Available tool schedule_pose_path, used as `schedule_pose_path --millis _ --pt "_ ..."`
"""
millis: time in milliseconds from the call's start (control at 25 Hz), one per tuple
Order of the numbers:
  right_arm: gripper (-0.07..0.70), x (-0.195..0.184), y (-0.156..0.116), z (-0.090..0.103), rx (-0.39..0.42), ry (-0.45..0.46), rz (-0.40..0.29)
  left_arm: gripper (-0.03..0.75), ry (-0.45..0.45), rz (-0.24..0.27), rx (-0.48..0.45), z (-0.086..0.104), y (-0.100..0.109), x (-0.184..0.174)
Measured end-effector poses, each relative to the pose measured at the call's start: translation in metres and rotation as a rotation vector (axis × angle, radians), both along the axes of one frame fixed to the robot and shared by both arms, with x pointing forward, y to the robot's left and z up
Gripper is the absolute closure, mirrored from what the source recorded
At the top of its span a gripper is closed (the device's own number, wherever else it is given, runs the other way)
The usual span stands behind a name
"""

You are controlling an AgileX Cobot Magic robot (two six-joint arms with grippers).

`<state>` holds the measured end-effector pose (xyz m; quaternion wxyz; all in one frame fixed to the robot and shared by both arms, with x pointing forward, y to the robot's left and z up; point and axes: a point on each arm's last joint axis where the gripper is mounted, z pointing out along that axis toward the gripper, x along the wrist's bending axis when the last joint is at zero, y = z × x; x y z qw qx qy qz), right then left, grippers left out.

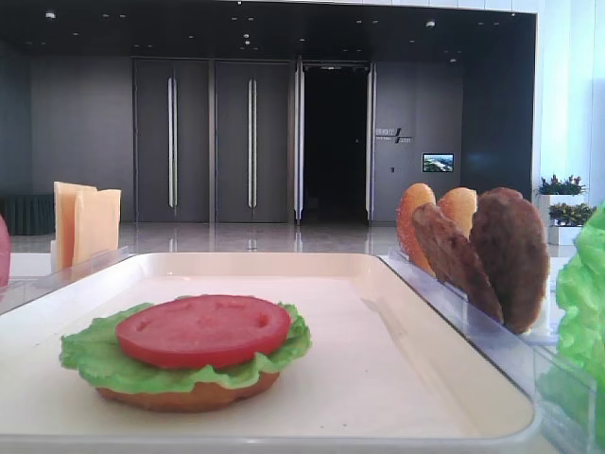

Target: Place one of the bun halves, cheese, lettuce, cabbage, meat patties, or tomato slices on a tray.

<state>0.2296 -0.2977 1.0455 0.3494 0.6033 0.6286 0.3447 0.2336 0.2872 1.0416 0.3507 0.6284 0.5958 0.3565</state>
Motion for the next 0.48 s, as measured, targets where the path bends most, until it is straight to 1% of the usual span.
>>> schedule_pose_path --millis 320,480 --pt "0.262 0.0 0.0 0.0 0.0 0.0 0.0 0.493 0.0 0.001 0.0 0.0 0.0001 0.0" --pt "0.262 0.0 -0.0001 0.0 -0.001 0.0 0.0 0.493 0.004 0.038 -0.009 -0.0003 0.0026 -0.0002"
